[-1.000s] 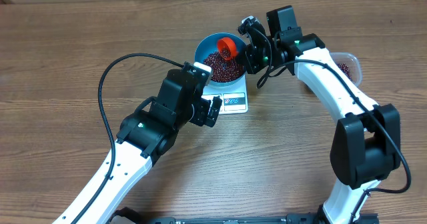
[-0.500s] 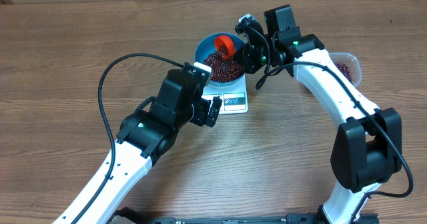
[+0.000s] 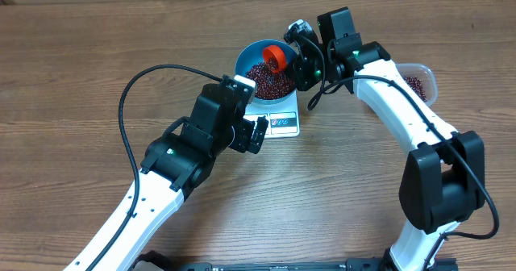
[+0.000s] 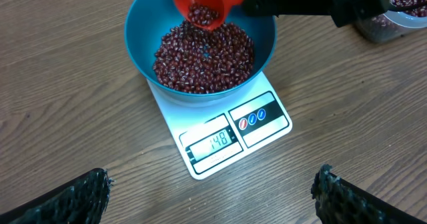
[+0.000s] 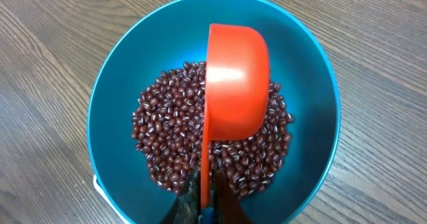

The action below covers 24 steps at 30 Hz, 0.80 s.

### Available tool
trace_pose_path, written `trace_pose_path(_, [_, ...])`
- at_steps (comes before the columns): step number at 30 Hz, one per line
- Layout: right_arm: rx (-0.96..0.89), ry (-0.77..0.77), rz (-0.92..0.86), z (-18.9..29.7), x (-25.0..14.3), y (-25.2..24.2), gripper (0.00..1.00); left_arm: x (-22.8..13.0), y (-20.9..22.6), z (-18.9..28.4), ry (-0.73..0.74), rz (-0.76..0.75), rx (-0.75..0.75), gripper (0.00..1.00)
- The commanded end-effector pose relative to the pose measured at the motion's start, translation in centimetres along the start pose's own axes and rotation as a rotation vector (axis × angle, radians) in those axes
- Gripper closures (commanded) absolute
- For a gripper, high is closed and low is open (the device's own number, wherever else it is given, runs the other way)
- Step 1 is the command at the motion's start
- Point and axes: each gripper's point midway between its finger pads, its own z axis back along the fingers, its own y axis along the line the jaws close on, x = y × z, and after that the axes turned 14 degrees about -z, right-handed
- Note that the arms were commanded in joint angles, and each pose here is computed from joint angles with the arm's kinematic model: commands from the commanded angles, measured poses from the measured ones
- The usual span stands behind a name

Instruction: Scoop item into bowl and weigh 150g on scale

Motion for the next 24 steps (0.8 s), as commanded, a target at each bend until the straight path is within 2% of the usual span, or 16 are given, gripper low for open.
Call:
trace_pose_path(1, [-0.042, -0.106, 0.063, 2.0, 3.0, 0.6, 0.96, 0.0, -0.2, -0.1, 0.0, -0.012, -0.012, 0.0])
trace_pose_path(3, [-0.028, -0.117, 0.063, 2.2, 3.2, 0.9, 0.96, 0.0, -0.2, -0.1, 0.0, -0.012, -0.012, 0.01])
trace_pose_path(6, [-0.023, -0.053, 0.051, 1.9, 1.7, 1.4, 0.96, 0.0, -0.2, -0.1, 0.0, -0.012, -0.012, 0.01])
trace_pose_path(11, [-0.04, -0.107, 0.063, 2.2, 3.0, 1.3, 0.96, 0.0, -0.2, -0.1, 0.0, -0.012, -0.012, 0.0])
trace_pose_path(24, [-0.044, -0.062, 0.031, 2.2, 1.9, 1.3, 0.96, 0.0, -0.2, -0.1, 0.0, -0.011, -0.012, 0.01])
